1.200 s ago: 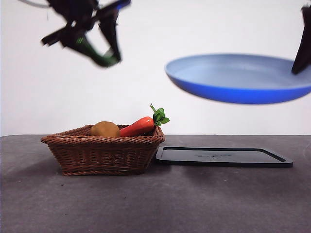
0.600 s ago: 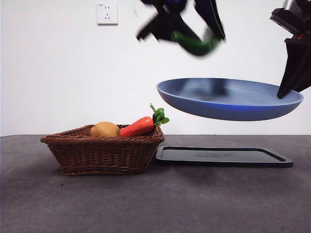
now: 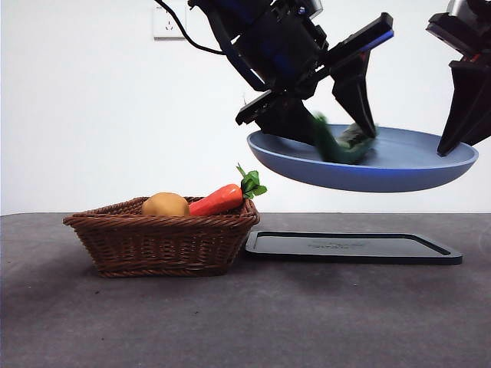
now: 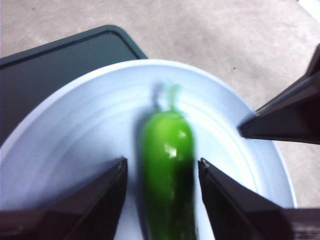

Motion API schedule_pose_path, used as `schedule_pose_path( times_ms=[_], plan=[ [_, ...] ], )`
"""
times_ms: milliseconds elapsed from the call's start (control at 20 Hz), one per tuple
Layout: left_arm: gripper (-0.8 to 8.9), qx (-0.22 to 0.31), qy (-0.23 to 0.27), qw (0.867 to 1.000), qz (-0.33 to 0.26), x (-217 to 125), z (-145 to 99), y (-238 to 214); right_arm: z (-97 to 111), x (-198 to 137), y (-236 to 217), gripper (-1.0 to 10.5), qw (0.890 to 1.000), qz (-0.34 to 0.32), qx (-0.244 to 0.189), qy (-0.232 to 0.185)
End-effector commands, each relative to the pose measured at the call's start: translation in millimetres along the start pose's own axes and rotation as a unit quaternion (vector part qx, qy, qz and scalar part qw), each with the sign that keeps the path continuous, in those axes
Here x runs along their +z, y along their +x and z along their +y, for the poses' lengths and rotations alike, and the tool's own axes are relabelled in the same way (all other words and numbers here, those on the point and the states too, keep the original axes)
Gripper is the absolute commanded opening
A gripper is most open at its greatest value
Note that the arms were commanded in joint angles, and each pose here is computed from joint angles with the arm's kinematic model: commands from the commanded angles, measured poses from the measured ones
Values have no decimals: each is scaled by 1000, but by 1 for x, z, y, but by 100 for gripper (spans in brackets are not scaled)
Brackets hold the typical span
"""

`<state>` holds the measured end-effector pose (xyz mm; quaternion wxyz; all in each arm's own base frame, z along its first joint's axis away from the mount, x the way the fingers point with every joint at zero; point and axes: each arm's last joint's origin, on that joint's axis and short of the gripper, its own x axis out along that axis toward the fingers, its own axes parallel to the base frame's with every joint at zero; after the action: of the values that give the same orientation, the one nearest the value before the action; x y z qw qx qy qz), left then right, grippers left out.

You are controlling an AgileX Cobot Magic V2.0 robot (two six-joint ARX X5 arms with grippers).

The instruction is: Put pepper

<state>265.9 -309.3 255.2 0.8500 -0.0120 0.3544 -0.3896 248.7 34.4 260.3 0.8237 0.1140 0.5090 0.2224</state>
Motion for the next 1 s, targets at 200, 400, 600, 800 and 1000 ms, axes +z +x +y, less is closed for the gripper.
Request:
schedule_pose_path(
  times_ms=[200,400,600,800,1000],
  plan=[
    [263,-11,11,1000,-7,5,-8,-5,2,4,-1,2,1000,-1,5,6],
    [263,-19,13,999,-35,17,-14,-33,1,2,-1,2,1000,8,4,25],
    [263,-24,29,998,-59,28,-22,-76,0,2,-1,2,999,8,-1,46],
    [262,-7,41,997,-64,31,-22,-119,-3,-1,4,2,996,32,-24,75],
    [262,67,64,993,-66,30,-12,-157,-19,-3,23,2,989,83,-63,103]
  ],
)
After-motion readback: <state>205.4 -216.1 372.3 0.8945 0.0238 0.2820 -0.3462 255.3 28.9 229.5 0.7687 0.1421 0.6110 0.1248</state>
